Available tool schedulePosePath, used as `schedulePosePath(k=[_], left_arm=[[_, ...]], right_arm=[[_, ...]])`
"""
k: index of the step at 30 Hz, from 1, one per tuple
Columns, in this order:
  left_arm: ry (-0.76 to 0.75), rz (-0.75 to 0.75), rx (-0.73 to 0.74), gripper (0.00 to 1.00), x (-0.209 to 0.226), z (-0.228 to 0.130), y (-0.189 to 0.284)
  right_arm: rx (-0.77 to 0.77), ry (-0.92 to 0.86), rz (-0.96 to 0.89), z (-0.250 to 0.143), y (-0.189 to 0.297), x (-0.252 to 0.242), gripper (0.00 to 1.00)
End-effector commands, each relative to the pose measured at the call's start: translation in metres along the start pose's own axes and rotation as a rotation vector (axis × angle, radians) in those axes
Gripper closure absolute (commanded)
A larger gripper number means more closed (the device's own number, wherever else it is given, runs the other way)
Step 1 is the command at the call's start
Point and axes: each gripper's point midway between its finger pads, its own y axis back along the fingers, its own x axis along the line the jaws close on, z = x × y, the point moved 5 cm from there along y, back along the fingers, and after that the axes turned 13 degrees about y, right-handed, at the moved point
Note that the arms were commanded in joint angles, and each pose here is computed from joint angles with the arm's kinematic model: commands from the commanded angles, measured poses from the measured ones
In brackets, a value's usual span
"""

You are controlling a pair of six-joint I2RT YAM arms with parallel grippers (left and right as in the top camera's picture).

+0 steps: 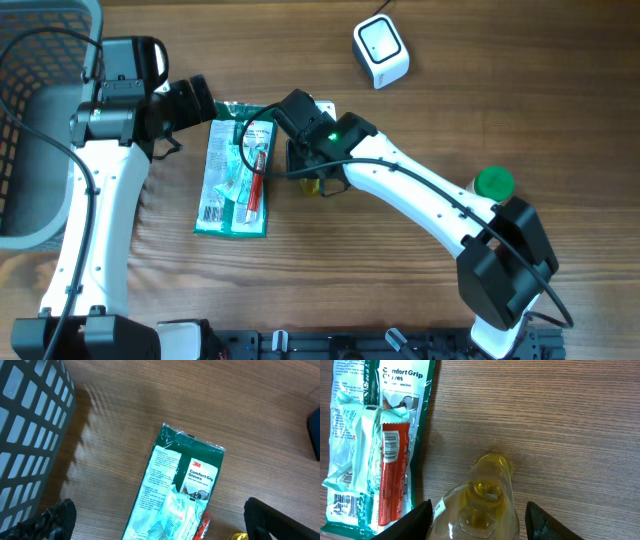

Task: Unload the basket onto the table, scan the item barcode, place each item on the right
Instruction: 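Lower the right gripper and close it on the soap bottle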

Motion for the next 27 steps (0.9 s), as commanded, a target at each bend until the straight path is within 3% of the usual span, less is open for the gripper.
schedulePosePath(k=[1, 19, 22, 27], left_arm=[[0.013, -0.013, -0.020, 0.00, -0.002, 0.005, 0.006], [0.013, -0.014, -0.020, 0.00, -0.002, 0.005, 0.006], [0.013, -0.014, -0.020, 0.00, -0.002, 0.005, 0.006], [0.013, -0.014, -0.020, 0.00, -0.002, 0.005, 0.006]], right_arm=[[0.029, 0.016, -0.009, -0.006, -0.010, 0.000, 0.41], [0.048, 0.047, -0.040, -0.010, -0.009, -0.006, 0.57], [0.035, 0.067, -0.036, -0.008, -0.001, -0.006, 0.67], [0.019, 0.065, -0.029, -0.008, 0.015, -0.008, 0.68]])
